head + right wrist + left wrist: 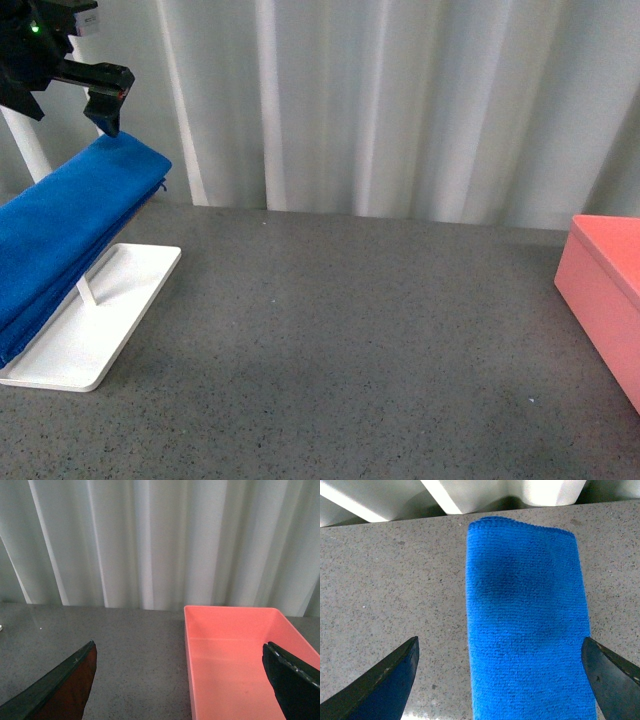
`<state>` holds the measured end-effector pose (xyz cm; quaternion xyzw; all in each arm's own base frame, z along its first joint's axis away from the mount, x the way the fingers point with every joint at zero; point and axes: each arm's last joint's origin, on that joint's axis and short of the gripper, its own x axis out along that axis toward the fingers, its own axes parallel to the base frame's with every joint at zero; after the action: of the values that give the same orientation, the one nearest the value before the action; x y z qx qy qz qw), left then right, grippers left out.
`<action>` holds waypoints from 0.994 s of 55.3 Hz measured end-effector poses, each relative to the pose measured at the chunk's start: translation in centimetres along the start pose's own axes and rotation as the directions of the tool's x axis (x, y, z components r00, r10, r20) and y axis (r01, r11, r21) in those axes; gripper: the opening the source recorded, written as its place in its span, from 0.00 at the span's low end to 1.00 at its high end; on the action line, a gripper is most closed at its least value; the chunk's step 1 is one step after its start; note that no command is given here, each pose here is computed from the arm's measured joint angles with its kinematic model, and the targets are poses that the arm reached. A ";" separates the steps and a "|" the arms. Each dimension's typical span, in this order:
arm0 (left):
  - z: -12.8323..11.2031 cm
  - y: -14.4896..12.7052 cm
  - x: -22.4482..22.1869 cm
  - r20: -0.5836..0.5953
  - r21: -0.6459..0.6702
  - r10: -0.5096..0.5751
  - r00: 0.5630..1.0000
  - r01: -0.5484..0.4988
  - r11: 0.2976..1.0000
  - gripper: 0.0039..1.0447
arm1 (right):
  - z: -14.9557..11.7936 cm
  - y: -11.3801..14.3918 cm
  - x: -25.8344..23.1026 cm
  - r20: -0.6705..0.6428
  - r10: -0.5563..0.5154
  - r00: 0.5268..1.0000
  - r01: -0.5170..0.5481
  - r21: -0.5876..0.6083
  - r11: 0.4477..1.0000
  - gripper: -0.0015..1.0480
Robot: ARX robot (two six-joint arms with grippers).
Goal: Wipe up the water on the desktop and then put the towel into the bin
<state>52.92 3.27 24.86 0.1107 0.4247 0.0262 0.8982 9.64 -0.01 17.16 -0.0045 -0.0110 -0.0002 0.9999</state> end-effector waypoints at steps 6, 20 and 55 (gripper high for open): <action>-0.5 -0.9 1.2 0.007 0.012 -0.004 1.000 0.004 1.000 0.94 | 0.0 0.0 0.0 0.000 0.000 1.000 0.000 0.000 1.000 0.93; -3.4 -2.1 4.4 -0.049 0.050 -0.013 0.999 0.015 0.999 0.94 | 0.0 0.0 0.0 0.000 0.000 1.000 0.000 0.000 1.000 0.93; -3.1 -1.9 2.6 -0.022 0.104 0.000 1.000 0.002 0.995 0.05 | 0.0 0.0 0.0 0.000 0.000 1.000 0.000 0.000 1.000 0.93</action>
<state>52.09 2.33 20.52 0.1567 0.4354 0.0049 0.8864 9.64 -0.01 17.16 -0.0047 -0.0110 -0.0001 0.9999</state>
